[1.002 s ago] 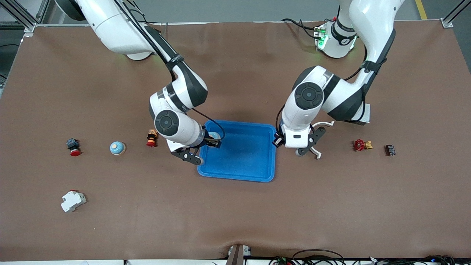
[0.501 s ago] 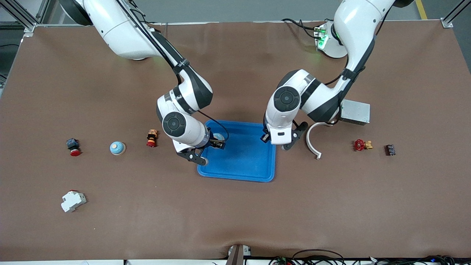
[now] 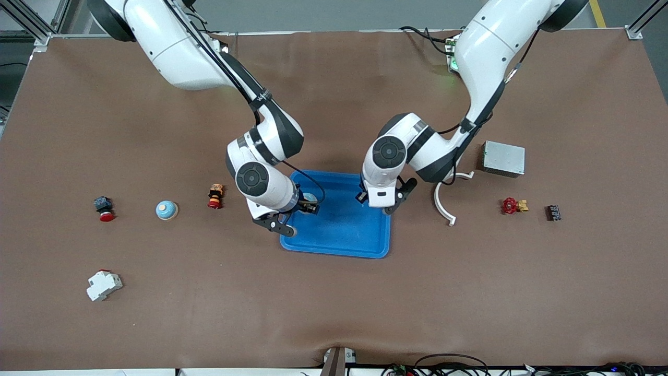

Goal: Place electrolytic capacitor and blue bell in tray
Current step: 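Lower both items into the tray and open both grippers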

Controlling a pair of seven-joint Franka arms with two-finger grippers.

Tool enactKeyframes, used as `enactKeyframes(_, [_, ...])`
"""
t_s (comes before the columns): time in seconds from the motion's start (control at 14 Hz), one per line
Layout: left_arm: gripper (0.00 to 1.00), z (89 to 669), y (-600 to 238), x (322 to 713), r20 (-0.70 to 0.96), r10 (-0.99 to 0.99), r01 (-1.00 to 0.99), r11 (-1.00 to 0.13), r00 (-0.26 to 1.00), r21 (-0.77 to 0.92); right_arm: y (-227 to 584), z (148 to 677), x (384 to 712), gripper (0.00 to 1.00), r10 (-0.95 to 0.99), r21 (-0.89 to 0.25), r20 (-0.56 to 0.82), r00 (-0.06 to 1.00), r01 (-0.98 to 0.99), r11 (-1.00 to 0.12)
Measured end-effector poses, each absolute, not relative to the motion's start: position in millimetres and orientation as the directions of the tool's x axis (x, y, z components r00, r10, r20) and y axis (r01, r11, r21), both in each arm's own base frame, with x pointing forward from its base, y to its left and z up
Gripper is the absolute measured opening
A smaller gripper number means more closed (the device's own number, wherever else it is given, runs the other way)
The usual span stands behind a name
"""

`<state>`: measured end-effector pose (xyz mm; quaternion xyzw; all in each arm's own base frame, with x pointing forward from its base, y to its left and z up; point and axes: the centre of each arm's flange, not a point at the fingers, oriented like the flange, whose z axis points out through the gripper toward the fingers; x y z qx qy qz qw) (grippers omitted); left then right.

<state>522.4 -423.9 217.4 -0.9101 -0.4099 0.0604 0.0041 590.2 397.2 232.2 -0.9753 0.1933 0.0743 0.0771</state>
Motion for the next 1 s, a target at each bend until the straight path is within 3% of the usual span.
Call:
enactKeyframes(0.64, [0.36, 195, -411, 532, -0.102, 0.765, 0.763, -0.643, 0.635, -0.068, 404, 207, 581, 0.64, -0.352, -0.098, -0.190, 0.916, -0.375, -0.922])
enactKeyframes(1.0, [0.83, 208, -407, 543, -0.097, 0.773, 0.774, -0.632, 0.627, -0.042, 408, 201, 579, 0.64, -0.349, -0.103, -0.186, 0.918, -0.372, -0.923])
